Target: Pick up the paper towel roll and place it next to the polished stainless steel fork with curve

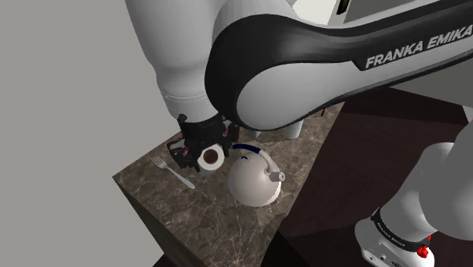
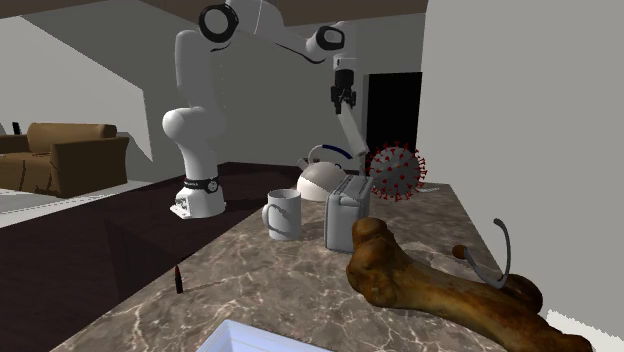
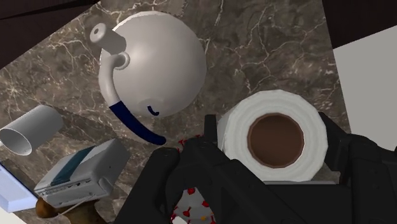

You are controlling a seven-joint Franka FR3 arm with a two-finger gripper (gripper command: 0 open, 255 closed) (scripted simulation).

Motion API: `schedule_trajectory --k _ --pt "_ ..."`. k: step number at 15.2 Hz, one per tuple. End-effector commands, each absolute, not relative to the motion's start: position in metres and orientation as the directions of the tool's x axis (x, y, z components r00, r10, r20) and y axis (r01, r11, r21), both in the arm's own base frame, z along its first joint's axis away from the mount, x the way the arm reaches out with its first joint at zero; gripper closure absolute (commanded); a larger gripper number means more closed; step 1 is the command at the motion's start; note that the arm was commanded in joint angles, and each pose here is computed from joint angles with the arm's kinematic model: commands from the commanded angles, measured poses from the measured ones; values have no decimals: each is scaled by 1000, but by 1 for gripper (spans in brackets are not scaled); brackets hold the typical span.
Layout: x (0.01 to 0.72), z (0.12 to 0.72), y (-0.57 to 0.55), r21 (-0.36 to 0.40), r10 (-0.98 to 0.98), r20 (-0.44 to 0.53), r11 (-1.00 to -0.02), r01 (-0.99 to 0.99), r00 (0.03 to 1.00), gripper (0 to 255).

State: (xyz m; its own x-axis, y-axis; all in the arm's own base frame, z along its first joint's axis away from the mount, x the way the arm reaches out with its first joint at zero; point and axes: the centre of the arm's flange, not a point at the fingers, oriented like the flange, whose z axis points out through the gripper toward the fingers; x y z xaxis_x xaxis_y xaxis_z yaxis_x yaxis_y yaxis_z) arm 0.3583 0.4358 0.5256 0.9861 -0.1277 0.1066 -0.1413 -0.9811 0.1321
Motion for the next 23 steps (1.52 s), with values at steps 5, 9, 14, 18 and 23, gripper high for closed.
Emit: schedule_trajectory --k 5,9,14,18,23 --pt "358 493 435 132 -128 107 -981 -141 986 255" --pt "358 472 435 132 -128 107 -981 -141 986 255" --pt "358 446 435 132 -128 107 -981 -141 986 255" --pt "358 424 435 132 -128 107 -981 -141 986 255" --pt "358 398 435 132 -128 107 -981 -141 986 255"
